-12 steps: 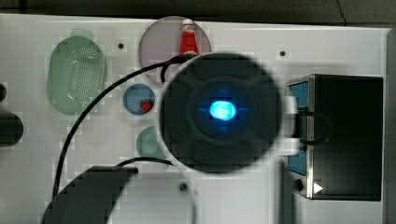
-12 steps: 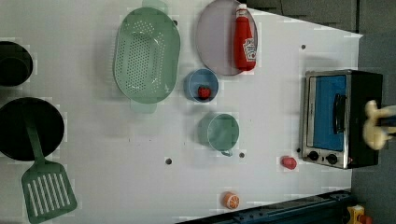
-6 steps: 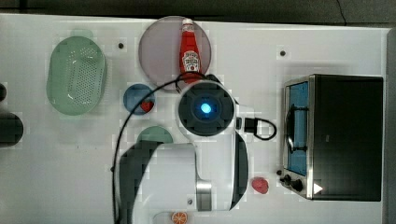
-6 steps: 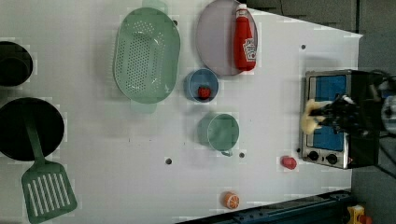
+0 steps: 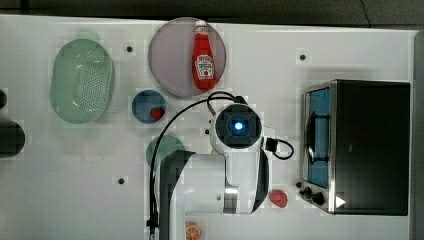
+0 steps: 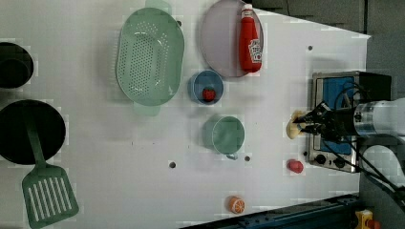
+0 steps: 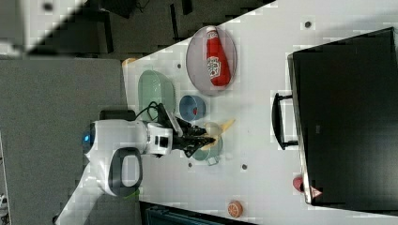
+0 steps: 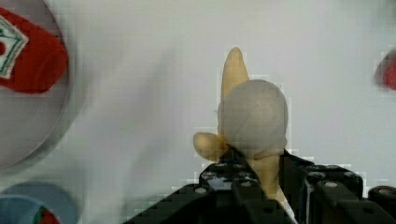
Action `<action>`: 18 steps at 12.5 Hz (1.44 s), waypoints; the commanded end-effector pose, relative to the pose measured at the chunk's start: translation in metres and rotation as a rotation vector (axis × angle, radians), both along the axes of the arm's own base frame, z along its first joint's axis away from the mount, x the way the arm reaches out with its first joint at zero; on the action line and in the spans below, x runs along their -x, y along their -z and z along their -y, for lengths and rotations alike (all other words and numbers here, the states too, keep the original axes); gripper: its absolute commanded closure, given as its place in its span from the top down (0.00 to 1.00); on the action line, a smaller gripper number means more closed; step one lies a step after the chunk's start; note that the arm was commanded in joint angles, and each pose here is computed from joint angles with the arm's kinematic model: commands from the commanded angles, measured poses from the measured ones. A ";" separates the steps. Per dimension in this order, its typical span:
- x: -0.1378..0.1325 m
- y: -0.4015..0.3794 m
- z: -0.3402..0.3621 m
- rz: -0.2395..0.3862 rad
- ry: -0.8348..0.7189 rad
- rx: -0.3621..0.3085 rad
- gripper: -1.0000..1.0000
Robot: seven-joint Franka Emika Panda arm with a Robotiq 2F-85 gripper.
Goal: Pick banana from oven and place on table.
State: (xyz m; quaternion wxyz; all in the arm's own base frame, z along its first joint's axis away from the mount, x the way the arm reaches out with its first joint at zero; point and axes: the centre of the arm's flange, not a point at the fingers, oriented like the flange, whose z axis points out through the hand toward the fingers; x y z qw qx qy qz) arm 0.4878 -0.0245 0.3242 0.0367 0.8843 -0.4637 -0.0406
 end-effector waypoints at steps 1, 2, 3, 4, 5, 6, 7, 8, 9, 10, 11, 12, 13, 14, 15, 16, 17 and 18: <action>-0.005 0.019 0.002 0.018 0.045 -0.001 0.35; -0.007 0.026 0.001 0.025 0.044 0.001 0.46; -0.009 0.030 0.002 0.035 0.045 0.003 0.57; -0.010 0.030 0.002 0.039 0.046 0.002 0.68; -0.011 0.027 0.003 0.045 0.048 0.002 0.79; -0.015 0.017 0.003 0.064 0.049 0.000 0.91; -0.020 0.002 0.005 0.088 0.053 -0.001 1.00; -0.024 -0.019 0.007 0.108 0.056 -0.003 1.00; -0.027 -0.045 0.007 0.119 0.057 -0.007 1.00; -0.029 -0.076 0.007 0.123 0.056 -0.011 1.00; -0.029 -0.111 0.007 0.130 0.050 -0.016 1.00; -0.027 -0.148 0.007 0.147 0.037 -0.020 1.00; -0.023 -0.183 0.007 0.156 0.012 -0.022 1.00; -0.018 -0.216 0.006 0.171 -0.004 -0.025 1.00; -0.013 -0.245 0.006 0.181 -0.017 -0.026 1.00; -0.007 -0.270 0.007 0.184 -0.034 -0.025 1.00; 0.000 -0.288 0.010 0.166 -0.053 -0.009 1.00; 0.005 -0.303 0.012 0.151 -0.078 -0.006 1.00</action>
